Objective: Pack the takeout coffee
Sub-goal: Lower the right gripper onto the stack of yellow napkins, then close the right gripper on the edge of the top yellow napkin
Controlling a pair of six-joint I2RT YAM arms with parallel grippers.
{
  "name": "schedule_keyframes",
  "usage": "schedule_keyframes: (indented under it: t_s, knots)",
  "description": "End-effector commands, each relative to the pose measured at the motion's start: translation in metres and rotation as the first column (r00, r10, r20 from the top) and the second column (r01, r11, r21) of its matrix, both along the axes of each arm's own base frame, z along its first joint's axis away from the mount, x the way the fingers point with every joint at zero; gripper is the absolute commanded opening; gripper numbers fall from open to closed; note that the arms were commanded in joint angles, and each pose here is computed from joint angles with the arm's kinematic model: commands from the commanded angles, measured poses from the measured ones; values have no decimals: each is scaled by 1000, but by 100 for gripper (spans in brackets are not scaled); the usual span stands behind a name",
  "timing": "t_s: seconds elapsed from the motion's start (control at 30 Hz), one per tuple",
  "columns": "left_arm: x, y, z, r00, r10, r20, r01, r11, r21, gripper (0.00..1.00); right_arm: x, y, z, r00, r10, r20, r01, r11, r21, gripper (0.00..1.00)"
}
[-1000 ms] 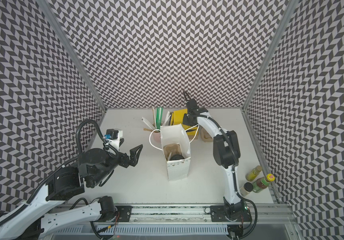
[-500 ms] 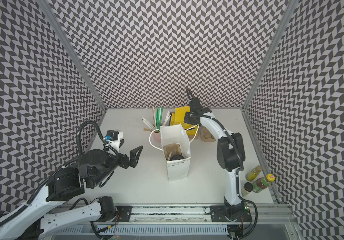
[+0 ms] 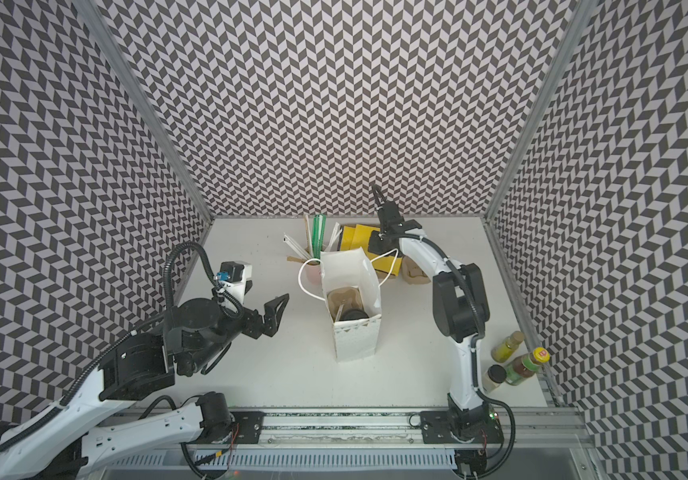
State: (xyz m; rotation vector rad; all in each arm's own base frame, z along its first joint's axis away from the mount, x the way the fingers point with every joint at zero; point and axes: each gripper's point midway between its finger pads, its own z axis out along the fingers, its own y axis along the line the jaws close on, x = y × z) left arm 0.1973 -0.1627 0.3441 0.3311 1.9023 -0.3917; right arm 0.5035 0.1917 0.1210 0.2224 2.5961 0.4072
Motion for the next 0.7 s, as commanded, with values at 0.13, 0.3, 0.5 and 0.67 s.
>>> schedule_keyframes:
  t_s: [0.13,0.3,0.5,0.67]
  knots:
    - [-1,-2,-7,1000,-8,-14,8,1000,-6,100,-4,-24,27,992,-78,100,80,997,-20,35]
    - [-2,-4,-7,1000,-19,-18,19,1000,-8,100,-18,-47,32,984,-143,104,144,990,-3,51]
    - [-1,1,-5,1000,-3,-9,3,1000,0,100,-33,-43,53,982,-89,166,84,996,40,65]
    - [-3,3,-6,1000,-6,-12,5,1000,-13,100,-58,-44,36,988,-95,120,84,992,90,69]
